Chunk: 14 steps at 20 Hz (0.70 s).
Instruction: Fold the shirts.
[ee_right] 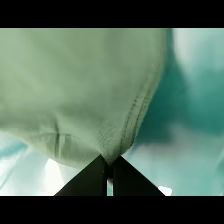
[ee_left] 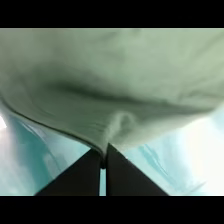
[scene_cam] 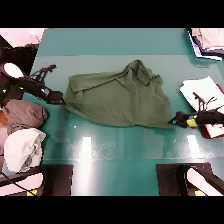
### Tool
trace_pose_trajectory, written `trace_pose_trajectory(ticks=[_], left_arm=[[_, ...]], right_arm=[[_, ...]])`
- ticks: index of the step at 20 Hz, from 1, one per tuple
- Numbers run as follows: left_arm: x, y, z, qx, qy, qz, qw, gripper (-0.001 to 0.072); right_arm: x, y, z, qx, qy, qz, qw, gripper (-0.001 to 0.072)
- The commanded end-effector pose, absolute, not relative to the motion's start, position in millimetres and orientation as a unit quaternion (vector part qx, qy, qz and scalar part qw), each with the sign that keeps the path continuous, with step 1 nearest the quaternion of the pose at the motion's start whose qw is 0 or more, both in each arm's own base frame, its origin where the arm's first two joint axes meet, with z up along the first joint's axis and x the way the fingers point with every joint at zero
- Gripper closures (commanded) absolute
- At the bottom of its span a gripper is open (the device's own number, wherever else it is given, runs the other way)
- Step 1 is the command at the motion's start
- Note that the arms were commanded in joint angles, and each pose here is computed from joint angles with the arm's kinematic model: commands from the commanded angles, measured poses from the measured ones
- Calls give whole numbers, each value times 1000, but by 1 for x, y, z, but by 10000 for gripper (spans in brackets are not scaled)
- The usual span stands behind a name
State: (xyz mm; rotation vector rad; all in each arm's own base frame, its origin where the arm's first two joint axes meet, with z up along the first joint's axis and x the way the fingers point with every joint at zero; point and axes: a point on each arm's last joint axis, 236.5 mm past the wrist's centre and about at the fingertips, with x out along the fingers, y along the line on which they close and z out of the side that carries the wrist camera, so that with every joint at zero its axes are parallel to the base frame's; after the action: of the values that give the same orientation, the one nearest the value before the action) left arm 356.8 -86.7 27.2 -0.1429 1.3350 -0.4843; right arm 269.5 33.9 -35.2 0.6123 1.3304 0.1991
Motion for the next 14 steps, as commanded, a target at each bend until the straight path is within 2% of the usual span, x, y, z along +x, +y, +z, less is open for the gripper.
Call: trace_pose_trajectory(ticks=[1,4,6,10,14], left_arm=[[391,-69,106,-38,513,-176,840,683],[405,-66,251,-12,335,-165,927,684],[381,-66,357,11,209,-161,964,683],[284,-69,512,49,7,-152,987,683],[196,-71,589,42,-123,-146,981,683]], right_arm=[[322,23,67,252,476,93,837,695],[353,14,216,202,300,102,927,695],[343,14,317,150,188,103,965,695],[275,24,478,62,0,89,994,695],[205,33,555,-7,-103,38,994,695]])
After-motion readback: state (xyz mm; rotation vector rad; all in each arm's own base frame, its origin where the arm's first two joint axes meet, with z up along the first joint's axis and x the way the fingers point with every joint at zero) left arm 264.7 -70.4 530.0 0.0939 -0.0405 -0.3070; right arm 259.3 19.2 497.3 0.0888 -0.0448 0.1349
